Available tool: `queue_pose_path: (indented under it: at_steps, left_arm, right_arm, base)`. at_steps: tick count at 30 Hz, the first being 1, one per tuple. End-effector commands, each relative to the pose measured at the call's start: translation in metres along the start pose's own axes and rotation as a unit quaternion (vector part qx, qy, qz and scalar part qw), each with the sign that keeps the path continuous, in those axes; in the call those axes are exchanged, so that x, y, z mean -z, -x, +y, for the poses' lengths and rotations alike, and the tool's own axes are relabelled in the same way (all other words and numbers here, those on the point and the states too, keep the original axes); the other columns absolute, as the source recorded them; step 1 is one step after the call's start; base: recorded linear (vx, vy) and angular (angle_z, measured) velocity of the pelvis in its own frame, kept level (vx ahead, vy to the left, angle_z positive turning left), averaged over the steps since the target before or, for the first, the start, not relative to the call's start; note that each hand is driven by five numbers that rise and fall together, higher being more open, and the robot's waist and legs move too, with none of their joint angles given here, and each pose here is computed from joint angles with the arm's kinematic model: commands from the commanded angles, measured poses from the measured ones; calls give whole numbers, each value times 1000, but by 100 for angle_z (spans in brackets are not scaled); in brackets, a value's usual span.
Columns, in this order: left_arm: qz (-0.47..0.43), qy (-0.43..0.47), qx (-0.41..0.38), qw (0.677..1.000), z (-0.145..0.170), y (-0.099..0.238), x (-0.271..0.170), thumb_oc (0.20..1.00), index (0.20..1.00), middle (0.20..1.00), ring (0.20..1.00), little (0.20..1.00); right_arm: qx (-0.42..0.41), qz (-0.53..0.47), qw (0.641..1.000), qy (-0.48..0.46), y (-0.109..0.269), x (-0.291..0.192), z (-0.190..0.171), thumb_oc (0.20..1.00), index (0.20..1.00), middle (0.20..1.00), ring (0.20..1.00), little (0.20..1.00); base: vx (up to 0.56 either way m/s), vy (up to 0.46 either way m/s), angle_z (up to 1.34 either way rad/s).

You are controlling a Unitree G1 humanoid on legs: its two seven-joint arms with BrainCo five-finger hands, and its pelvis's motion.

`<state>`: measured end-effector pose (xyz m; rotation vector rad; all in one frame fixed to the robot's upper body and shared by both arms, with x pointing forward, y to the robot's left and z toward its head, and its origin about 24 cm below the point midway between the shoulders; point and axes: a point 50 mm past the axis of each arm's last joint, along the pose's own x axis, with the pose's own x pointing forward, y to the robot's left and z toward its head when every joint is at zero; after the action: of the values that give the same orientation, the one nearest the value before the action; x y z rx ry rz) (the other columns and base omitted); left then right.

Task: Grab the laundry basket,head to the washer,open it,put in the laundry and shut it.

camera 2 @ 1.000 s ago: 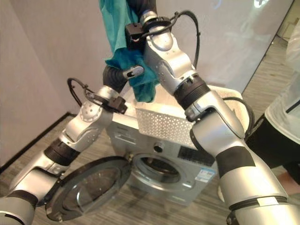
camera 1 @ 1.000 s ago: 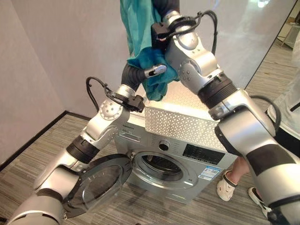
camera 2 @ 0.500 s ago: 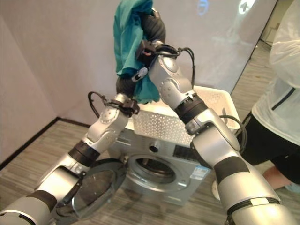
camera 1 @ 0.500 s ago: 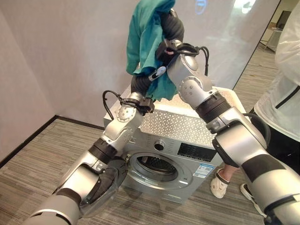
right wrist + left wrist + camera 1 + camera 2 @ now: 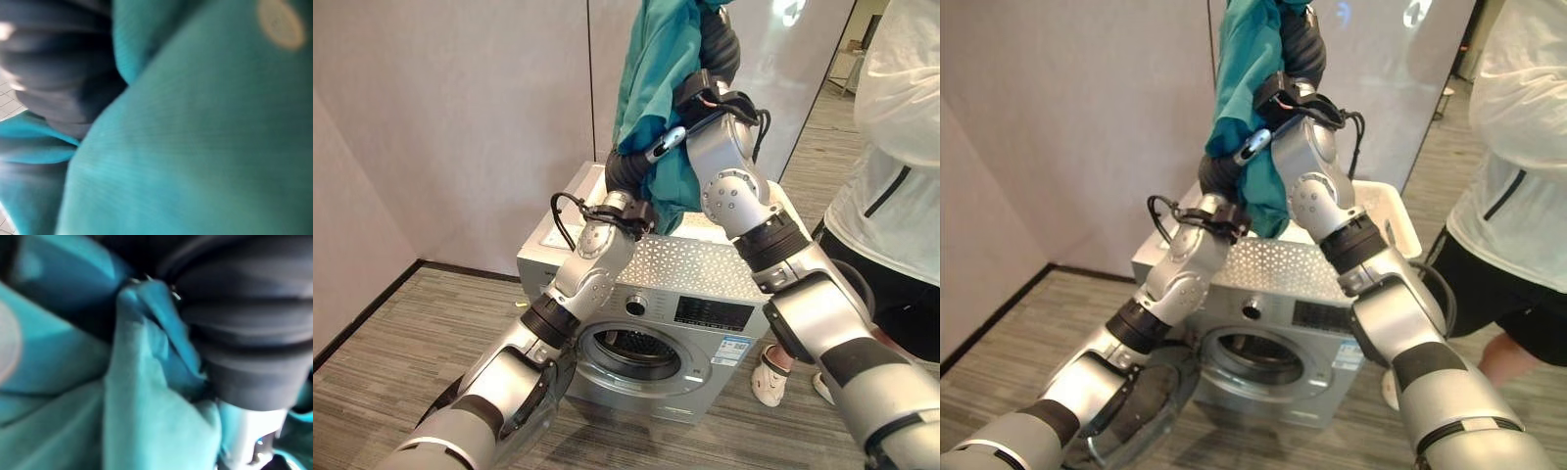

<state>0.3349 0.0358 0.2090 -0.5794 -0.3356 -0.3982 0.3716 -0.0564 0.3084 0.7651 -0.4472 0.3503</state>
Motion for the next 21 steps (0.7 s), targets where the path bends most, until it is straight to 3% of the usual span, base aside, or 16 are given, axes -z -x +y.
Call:
queue_pose_path:
  at_steps: [1,7,9,11,12,13,16,17,19,21]
  left_arm:
    - [-68,14,-47,996,9,-28,-43,200,200,200,200,200]
    - [-105,-37,-28,993,18,-20,-63,200,200,200,200,200]
    - [-125,-73,-12,989,21,-10,-70,200,200,200,200,200]
    - [-135,-88,-11,987,24,-7,-73,200,200,200,200,200]
    - [-149,-108,-15,983,31,-2,-79,200,200,200,200,200]
    - [-149,-108,-15,983,31,-2,-79,200,200,200,200,200]
    - [-172,-143,-37,974,55,13,-95,200,200,200,200,200]
    - [-172,-143,-36,974,55,13,-95,200,200,200,200,200]
    - [-181,-155,-55,970,73,25,-103,200,200,200,200,200]
    - [-188,-162,-59,967,81,34,-109,200,200,200,200,200]
  right_arm:
    - [-151,65,986,5,20,29,52,1000,1000,1000,1000,1000]
    - [-198,61,961,181,21,7,30,1000,1000,1000,1000,1000]
    - [-223,5,908,355,21,-30,17,1000,1000,1000,1000,1000]
    - [-214,-17,891,400,22,-44,9,1000,1000,1000,1000,1000]
    - [-214,-50,858,465,23,-61,5,1000,1000,1000,1000,1000]
    - [-214,-50,858,465,23,-61,5,1000,1000,1000,1000,1000]
    - [-232,-87,806,538,37,-77,2,1000,1000,1000,1000,1000]
    - [-231,-87,806,538,37,-77,2,1000,1000,1000,1000,1000]
    - [-242,-100,760,594,51,-89,-6,1000,1000,1000,1000,1000]
    - [-236,-102,743,618,58,-95,-14,1000,1000,1000,1000,1000]
  base:
    - [-51,-13,-4]
    - [-8,-2,-1]
    - [0,0,0]
    - [0,0,0]
    - [0,0,0]
    - [5,7,-4]
    - [3,4,-2]
    - [0,0,0]
    - [16,15,-6]
    - [16,7,-13]
